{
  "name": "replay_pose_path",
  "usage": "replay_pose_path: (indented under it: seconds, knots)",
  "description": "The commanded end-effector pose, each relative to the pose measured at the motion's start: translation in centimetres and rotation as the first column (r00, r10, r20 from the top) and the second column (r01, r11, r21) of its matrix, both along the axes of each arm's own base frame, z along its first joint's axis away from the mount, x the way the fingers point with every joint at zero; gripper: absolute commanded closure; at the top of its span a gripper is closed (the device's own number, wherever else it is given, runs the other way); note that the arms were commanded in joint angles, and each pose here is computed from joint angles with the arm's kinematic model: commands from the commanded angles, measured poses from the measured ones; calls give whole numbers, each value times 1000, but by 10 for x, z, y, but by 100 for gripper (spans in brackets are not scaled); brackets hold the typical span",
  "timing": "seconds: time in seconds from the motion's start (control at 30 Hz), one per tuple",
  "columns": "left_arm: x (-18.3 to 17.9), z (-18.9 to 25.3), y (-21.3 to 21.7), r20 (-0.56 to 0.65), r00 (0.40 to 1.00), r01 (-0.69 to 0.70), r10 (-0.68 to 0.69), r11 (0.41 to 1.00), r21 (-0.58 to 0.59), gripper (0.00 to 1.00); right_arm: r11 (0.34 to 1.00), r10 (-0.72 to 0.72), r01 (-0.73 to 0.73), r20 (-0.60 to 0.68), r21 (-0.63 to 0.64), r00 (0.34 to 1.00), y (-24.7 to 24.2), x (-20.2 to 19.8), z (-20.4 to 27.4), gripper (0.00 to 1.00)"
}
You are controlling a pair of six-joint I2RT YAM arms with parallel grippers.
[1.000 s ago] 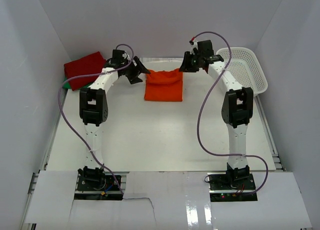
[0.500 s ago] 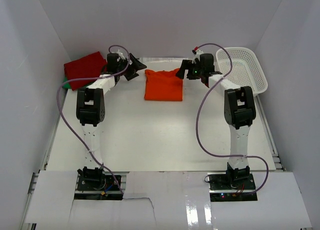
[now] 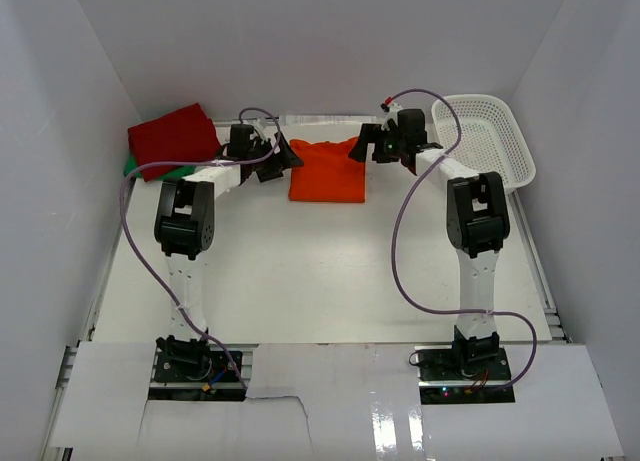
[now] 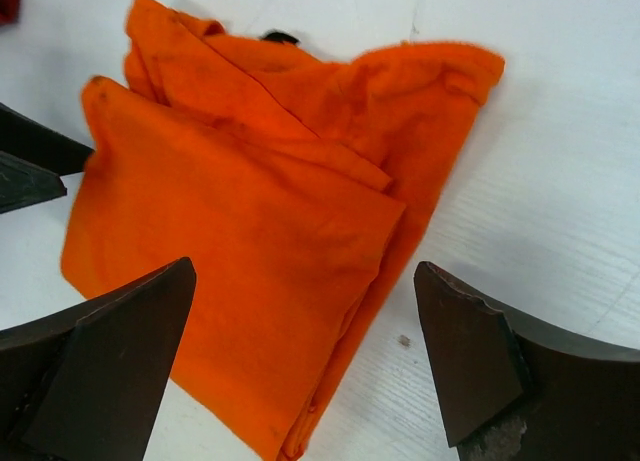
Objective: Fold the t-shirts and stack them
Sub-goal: Smooth out wrinkles on the folded tshirt
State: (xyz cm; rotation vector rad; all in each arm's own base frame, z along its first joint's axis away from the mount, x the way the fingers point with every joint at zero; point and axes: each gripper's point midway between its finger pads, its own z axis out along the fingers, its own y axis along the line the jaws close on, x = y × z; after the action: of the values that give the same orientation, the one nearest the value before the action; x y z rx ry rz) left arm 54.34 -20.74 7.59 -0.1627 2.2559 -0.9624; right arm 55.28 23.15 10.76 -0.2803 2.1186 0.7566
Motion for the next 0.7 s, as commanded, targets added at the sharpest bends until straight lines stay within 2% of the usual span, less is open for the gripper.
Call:
replay_pose_path:
  seconds: [0.0, 0.2, 0.23, 0.3, 0.33, 0.37, 0.43, 0.5, 0.53, 0.6, 0.63, 0.67]
  knots:
    - [2, -15, -5, 12, 1000, 11, -12, 993, 120, 2, 1000, 10, -11, -87, -9, 996, 1, -2, -26, 5]
    - [4, -35, -14, -34, 999, 25, -20, 990, 138, 2, 1000, 10, -10, -173, -1, 985, 3, -11, -55, 13]
    - [4, -37, -15, -36, 999, 28, -23, 989, 143, 2, 1000, 16, -16, -190, 0, 982, 3, -15, -63, 18]
    - [2, -39, -15, -43, 999, 28, -21, 988, 152, 8, 999, 37, -34, -219, 20, 975, 6, -22, -70, 42]
    - [1, -42, -15, -52, 998, 28, -21, 988, 151, 13, 999, 52, -46, -234, 30, 971, 8, -25, -74, 54]
    - [-1, -44, -16, -62, 998, 30, -21, 988, 154, 18, 995, 91, -79, -258, 58, 962, 13, -33, -81, 71]
    - [-7, -48, -15, -79, 997, 31, -18, 987, 159, 31, 991, 119, -97, -291, 88, 949, 18, -42, -86, 78]
    - [-14, -53, -13, -103, 995, 24, -5, 984, 179, 51, 990, 129, -105, -313, 93, 941, 18, -59, -94, 79]
    - [-26, -63, -13, -133, 991, 25, 1, 981, 193, 69, 991, 128, -105, -324, 89, 937, 18, -67, -96, 80]
    - [-37, -61, -13, -144, 989, 14, 17, 978, 209, 84, 991, 127, -107, -330, 78, 935, 16, -88, -99, 81]
    - [-52, -75, -7, -188, 981, 3, 41, 974, 229, 91, 992, 121, -104, -341, 69, 932, 14, -96, -100, 81]
    - [-59, -68, -6, -189, 981, -4, 48, 975, 224, 92, 992, 121, -104, -364, 65, 923, 11, -115, -100, 82]
